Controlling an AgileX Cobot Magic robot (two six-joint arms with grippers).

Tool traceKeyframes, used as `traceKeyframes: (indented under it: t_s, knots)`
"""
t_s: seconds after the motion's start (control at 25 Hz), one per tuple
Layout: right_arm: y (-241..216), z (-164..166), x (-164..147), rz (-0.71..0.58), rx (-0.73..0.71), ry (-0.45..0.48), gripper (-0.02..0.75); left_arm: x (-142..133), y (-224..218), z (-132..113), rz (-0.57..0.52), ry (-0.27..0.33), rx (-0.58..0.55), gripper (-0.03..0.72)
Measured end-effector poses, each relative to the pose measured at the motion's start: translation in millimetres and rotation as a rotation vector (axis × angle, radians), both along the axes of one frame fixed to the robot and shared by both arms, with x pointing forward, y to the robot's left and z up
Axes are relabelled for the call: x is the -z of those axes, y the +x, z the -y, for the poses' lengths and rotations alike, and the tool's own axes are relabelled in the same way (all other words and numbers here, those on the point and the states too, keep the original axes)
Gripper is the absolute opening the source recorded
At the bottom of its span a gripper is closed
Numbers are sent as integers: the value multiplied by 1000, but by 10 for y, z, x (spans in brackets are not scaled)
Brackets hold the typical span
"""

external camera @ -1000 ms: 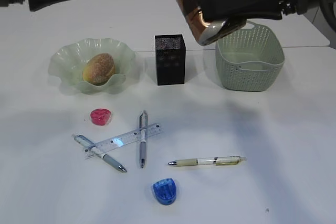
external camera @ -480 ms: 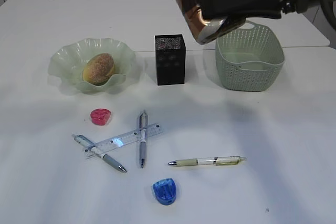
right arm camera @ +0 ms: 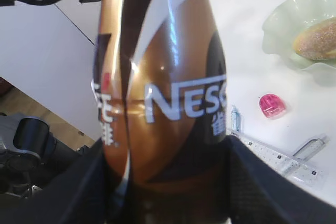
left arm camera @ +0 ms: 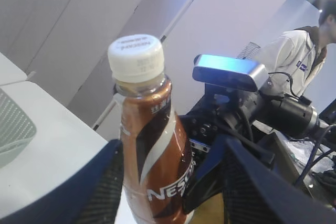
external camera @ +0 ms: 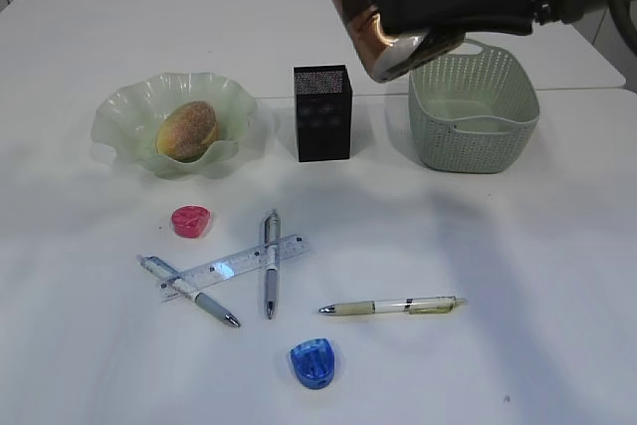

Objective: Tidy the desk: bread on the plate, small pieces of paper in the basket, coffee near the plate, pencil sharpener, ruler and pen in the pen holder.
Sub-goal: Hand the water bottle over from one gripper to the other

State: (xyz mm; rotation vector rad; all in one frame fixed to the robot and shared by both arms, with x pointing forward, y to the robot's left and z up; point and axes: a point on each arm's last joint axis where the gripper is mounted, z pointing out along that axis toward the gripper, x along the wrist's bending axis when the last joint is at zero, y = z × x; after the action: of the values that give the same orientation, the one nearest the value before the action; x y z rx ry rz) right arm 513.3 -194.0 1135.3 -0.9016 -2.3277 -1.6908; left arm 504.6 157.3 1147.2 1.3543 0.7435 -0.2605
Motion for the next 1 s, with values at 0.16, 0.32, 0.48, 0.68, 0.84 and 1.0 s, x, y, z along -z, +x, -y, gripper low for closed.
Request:
traceKeyframes:
  t_s: [0.16,0.32,0.48,0.68,0.84,1.0]
  knots:
    - [-3,-6,-14,1,-4,17,467,83,36,149,-28,6,45,417]
    - [-3,-7,-17,5,-6,19,467,180,72,243,-58,16,68,417]
    - [-3,-7,-18,9,-7,19,467,211,117,319,-66,23,74,416]
    - [-8,-8,-27,17,-10,22,466,94,173,460,-23,22,84,422]
    - [-16,-5,-33,19,-15,23,464,136,245,592,-32,32,88,420]
    - [-11,6,-23,19,-11,11,464,173,298,640,-44,29,90,421]
